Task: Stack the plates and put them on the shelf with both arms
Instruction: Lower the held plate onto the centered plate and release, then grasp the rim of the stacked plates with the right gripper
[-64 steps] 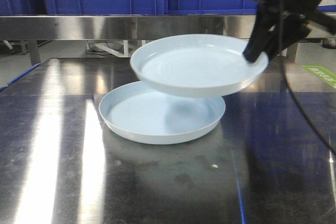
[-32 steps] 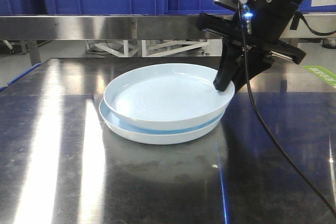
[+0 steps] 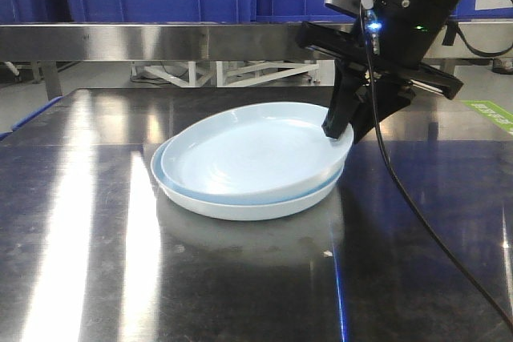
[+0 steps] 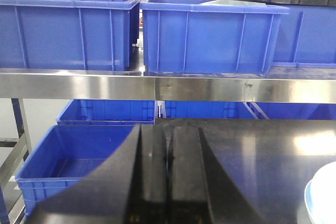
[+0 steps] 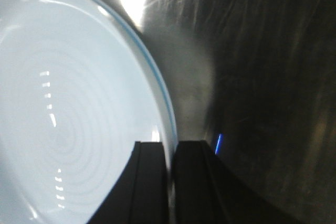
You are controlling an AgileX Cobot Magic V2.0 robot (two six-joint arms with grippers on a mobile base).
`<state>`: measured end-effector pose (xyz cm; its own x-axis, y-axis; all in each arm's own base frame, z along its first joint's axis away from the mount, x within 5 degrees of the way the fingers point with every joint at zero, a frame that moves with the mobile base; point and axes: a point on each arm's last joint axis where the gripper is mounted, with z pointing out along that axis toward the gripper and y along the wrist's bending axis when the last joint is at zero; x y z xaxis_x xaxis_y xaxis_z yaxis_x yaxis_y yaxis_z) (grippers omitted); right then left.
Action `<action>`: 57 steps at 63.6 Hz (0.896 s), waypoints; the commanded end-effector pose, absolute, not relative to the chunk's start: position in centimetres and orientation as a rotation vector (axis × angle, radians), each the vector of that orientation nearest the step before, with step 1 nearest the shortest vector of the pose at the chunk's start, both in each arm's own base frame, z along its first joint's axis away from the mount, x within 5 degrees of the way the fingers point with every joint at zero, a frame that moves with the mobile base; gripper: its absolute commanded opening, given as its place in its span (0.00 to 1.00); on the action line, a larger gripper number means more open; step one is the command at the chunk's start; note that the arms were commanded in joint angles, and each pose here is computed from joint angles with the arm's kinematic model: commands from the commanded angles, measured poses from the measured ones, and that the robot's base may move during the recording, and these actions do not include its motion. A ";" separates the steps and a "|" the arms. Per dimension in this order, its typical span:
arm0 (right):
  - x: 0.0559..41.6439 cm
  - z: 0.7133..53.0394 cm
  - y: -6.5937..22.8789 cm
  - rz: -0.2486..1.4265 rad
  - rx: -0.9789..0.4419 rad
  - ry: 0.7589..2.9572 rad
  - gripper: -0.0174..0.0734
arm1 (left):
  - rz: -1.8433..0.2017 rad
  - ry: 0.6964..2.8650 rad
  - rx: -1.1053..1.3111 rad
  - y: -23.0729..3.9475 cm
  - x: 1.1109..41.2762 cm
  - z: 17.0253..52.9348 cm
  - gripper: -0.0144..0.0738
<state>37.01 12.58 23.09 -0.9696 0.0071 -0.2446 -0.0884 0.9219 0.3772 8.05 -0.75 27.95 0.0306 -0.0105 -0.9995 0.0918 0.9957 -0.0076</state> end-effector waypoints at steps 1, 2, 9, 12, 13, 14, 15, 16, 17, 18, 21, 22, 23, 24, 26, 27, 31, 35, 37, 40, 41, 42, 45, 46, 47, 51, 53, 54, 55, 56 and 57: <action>37.0 26.2 12.8 0.617 -0.057 2.724 0.45 | -0.080 1.426 0.035 -0.6 7.9 29.9 0.25; 37.0 26.2 12.8 0.617 -0.058 2.725 0.46 | -0.080 1.426 0.035 -0.6 7.9 29.9 0.25; 37.0 26.1 12.9 0.607 -0.069 2.729 0.50 | -0.080 1.426 0.035 -0.6 7.9 29.9 0.25; 37.0 26.1 12.9 0.604 -0.071 2.729 0.50 | -0.080 1.426 0.035 -0.6 7.9 29.9 0.25; 37.0 26.1 12.9 0.603 -0.072 2.729 0.50 | -0.080 1.426 0.035 -0.6 7.9 29.9 0.25; 37.0 26.1 12.9 0.601 -0.072 2.730 0.50 | -0.080 1.426 0.035 -0.6 7.9 29.9 0.25; 37.0 26.1 12.9 0.598 -0.075 2.730 0.50 | -0.080 1.426 0.035 -0.6 7.9 29.9 0.25; 37.0 26.1 12.9 0.596 -0.076 2.730 0.50 | -0.080 1.426 0.035 -0.6 7.9 29.9 0.25; 37.0 26.1 12.8 0.592 -0.078 2.730 0.50 | -0.080 1.426 0.035 -0.6 7.9 29.9 0.25; 37.0 26.1 12.8 0.589 -0.079 2.730 0.50 | -0.080 1.426 0.035 -0.6 7.9 29.9 0.25; 37.0 26.0 12.8 0.583 -0.084 2.733 0.50 | -0.080 1.426 0.035 -0.6 7.9 29.9 0.25; 36.9 26.0 12.8 0.581 -0.085 2.735 0.50 | -0.080 1.426 0.035 -0.6 7.9 29.9 0.25; 36.9 26.0 12.8 0.578 -0.087 2.736 0.50 | -0.080 1.426 0.035 -0.6 7.9 29.9 0.25; 36.9 26.0 12.8 0.575 -0.089 2.737 0.50 | -0.080 1.426 0.035 -0.6 7.9 29.9 0.25; 36.9 26.0 12.7 0.570 -0.092 2.739 0.50 | -0.080 1.426 0.035 -0.6 7.9 29.9 0.25; 36.9 26.0 12.7 0.568 -0.093 2.739 0.50 | -0.080 1.426 0.035 -0.6 7.9 29.9 0.25; 36.9 26.0 12.7 0.558 -0.100 2.741 0.52 | -0.080 1.426 0.035 -0.6 7.9 29.9 0.25; 36.9 26.0 12.6 0.552 -0.102 2.741 0.54 | -0.080 1.426 0.035 -0.6 7.9 29.9 0.25; 36.9 26.0 12.6 0.552 -0.102 2.741 0.54 | -0.080 1.426 0.035 -0.6 7.9 29.9 0.25; 36.9 25.9 12.6 0.552 -0.102 2.743 0.55 | -0.080 1.426 0.035 -0.6 7.9 29.9 0.25; 36.9 25.8 12.6 0.551 -0.101 2.744 0.55 | -0.080 1.426 0.035 -0.6 7.9 29.9 0.25; 36.9 25.8 12.6 0.551 -0.100 2.744 0.55 | -0.080 1.426 0.035 -0.6 7.9 29.9 0.25; 36.8 25.6 12.6 0.550 -0.098 2.747 0.55 | -0.080 1.426 0.035 -0.6 7.9 29.9 0.25; 36.8 25.5 12.6 0.549 -0.097 2.749 0.55 | -0.080 1.426 0.035 -0.6 7.9 29.9 0.25; 36.8 25.4 12.6 0.549 -0.097 2.753 0.55 | -0.080 1.426 0.035 -0.6 7.9 29.9 0.25; 36.7 25.2 12.5 0.546 -0.093 2.758 0.55 | -0.080 1.426 0.035 -0.6 7.9 29.9 0.25; 36.6 25.0 12.5 0.545 -0.092 2.764 0.55 | -0.080 1.426 0.035 -0.6 7.9 29.9 0.25; 36.6 24.9 12.5 0.545 -0.091 2.765 0.55 | -0.080 1.426 0.035 -0.6 7.9 29.9 0.25; 36.6 24.8 12.5 0.544 -0.091 2.767 0.55 | -0.080 1.426 0.035 -0.6 7.9 29.9 0.25; 36.6 24.8 12.5 0.544 -0.091 2.767 0.55 | -0.080 1.426 0.035 -0.6 7.9 29.9 0.25; 36.6 24.8 12.5 0.544 -0.091 2.769 0.55 | -0.080 1.426 0.035 -0.6 7.9 29.9 0.25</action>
